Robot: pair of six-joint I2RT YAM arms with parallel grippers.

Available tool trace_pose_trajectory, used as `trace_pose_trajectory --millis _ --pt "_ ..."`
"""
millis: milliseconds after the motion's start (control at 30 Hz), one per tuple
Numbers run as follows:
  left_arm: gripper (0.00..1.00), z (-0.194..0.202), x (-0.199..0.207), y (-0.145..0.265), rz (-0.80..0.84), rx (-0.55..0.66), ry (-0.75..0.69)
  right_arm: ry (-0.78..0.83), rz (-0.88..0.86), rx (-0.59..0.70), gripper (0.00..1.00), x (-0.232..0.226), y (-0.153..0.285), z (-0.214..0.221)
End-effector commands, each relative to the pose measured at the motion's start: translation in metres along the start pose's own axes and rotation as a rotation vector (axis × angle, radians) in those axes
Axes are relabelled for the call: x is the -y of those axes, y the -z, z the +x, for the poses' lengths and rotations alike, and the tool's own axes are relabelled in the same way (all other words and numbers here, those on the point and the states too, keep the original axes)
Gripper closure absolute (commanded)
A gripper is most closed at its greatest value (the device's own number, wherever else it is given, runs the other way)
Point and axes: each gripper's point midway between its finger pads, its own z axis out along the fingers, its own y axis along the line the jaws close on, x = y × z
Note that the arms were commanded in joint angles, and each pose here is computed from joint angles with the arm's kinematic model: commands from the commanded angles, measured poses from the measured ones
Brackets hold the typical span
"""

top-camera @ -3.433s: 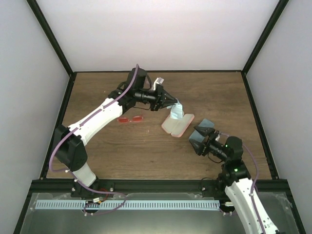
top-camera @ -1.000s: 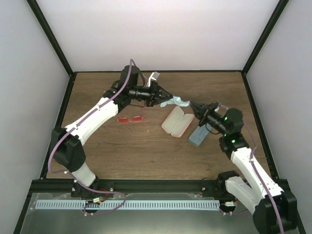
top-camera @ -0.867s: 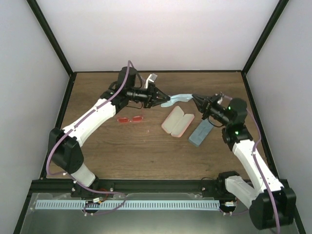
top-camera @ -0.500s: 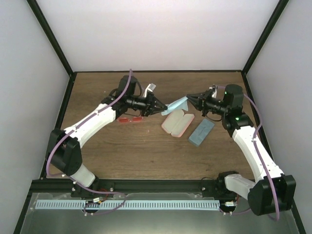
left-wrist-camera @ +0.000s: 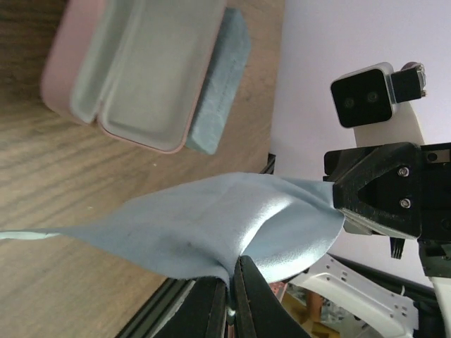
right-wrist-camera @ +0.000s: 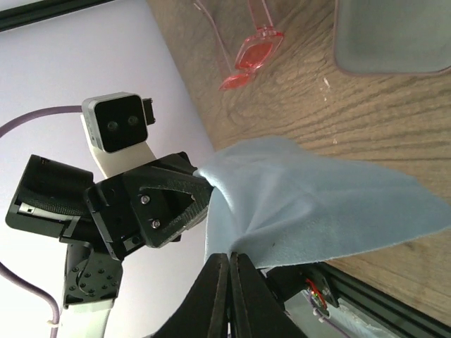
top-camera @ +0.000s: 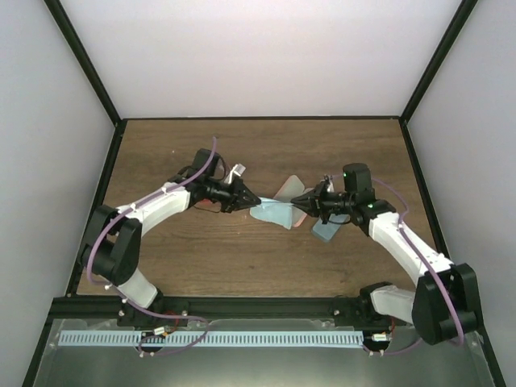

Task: Organize the sunglasses
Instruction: Adjust the glasses cleaning cloth at the center of the board.

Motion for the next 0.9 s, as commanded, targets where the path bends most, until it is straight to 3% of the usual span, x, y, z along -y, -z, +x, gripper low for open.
trace_pose_trajectory --millis 0,233,567,867 --pt "0.96 -0.016 -0.01 0.006 -0.005 0.011 -0.059 0.093 -0.036 -0.03 0.99 -0.02 -0.009 -0.007" --pt "0.96 -0.016 -0.024 0.009 -0.055 0.006 -0.075 0.141 0.025 -0.124 0.99 -0.012 -0.035 -0.011" --pt "0.96 0.04 -0.092 0.004 -0.116 -0.093 0.025 0.084 0.138 -0.252 0.99 0.062 -0.056 0.026" --pt "0.96 0.078 -0.124 0.009 -0.155 -0.158 0.063 0.044 0.249 -0.327 0.99 0.108 -0.062 0.046"
